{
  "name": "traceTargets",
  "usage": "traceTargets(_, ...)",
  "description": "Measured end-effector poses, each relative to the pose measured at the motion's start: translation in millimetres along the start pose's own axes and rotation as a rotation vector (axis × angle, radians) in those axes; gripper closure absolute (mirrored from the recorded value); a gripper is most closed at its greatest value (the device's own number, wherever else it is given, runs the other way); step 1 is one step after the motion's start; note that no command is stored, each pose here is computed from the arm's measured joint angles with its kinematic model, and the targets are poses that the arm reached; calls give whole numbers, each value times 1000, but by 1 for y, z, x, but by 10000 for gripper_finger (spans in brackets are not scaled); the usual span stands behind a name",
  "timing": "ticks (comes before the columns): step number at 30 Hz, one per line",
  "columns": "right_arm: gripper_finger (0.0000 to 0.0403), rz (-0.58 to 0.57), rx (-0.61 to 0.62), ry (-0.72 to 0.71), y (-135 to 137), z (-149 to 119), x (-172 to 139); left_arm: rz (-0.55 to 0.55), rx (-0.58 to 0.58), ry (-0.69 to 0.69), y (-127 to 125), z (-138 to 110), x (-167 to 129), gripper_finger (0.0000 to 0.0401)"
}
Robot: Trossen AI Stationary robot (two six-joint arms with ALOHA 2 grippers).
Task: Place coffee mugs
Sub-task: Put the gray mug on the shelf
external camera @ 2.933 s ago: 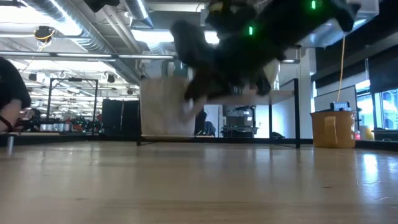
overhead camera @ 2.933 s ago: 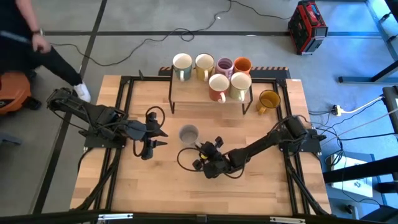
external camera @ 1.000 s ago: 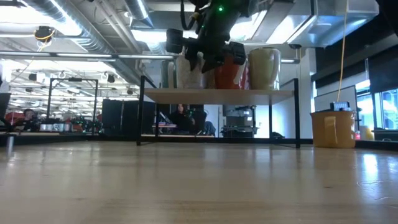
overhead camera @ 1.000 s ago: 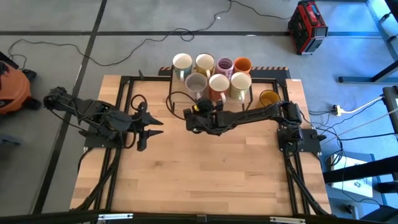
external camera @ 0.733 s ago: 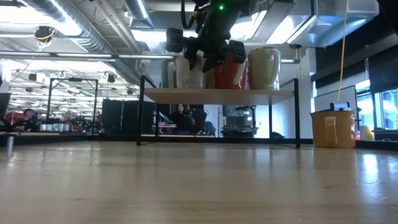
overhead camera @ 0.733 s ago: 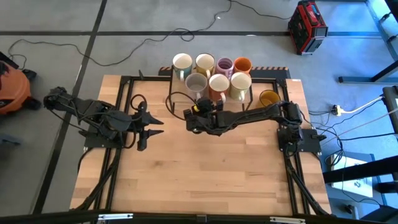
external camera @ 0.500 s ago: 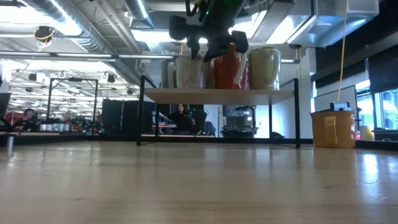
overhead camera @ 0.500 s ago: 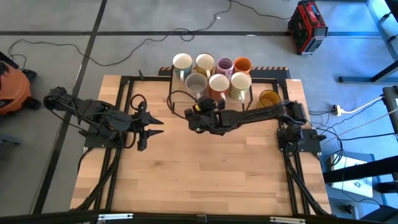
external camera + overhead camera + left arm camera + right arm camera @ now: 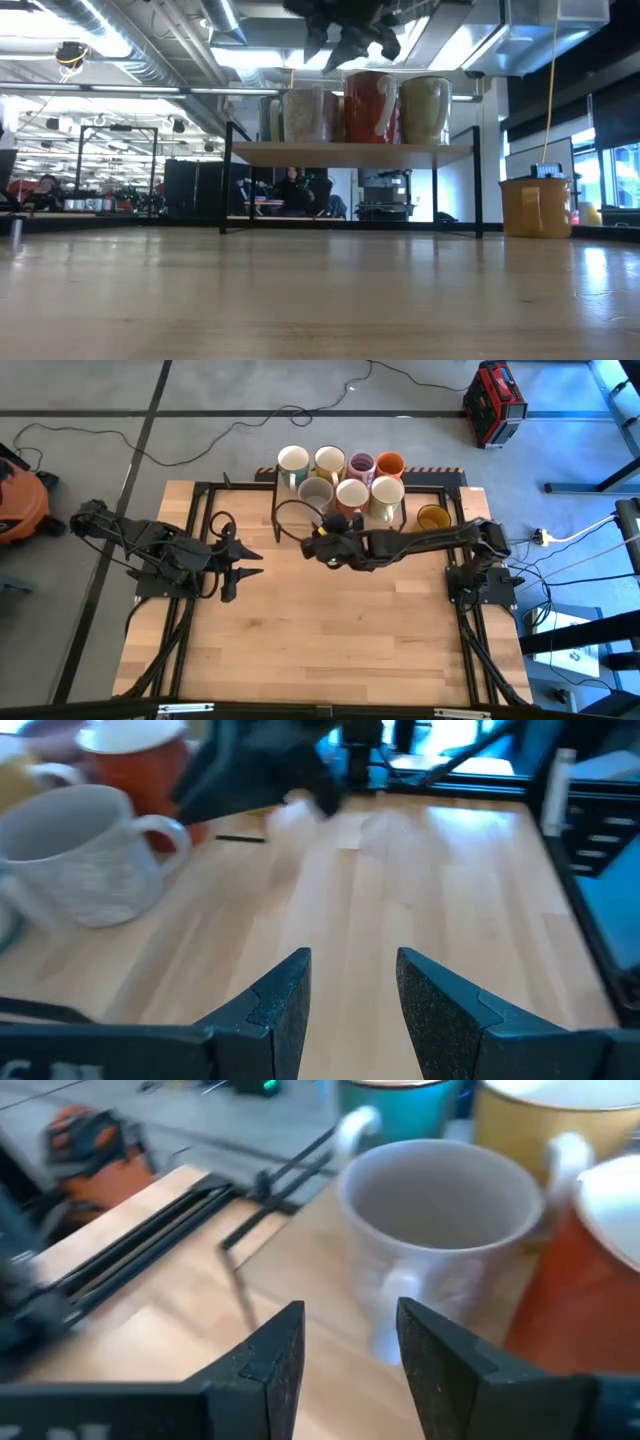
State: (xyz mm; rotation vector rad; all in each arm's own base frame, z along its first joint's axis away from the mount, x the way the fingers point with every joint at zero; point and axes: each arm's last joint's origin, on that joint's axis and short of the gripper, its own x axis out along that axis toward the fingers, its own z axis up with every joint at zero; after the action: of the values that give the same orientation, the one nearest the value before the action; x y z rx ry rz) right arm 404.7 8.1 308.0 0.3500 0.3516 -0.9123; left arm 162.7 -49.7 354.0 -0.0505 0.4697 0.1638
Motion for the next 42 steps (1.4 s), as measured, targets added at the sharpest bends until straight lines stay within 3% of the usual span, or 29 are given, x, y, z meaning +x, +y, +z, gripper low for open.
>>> traceTargets(7, 254, 204, -44, 15, -9, 32, -49, 200, -27, 12, 17, 3, 17, 257)
traceTargets(11, 254, 234, -94, -20, -15, 42, -76, 301, -51, 69, 36, 4, 37, 257)
traceTargets(15, 254, 230, -180, -46, -20, 46, -96, 336, -70, 128, 61, 6, 63, 257)
traceTargets(22, 254, 193, -337, -36, -29, 45, -104, 373, -82, 172, 110, 5, 109, 257)
traceTargets(27, 254, 146, -420, -15, -35, 42, -104, 434, -70, 158, 130, 4, 130, 257)
traceTargets(42, 254, 129, -474, 28, -40, 38, -104, 454, -62, 99, 142, 4, 158, 257)
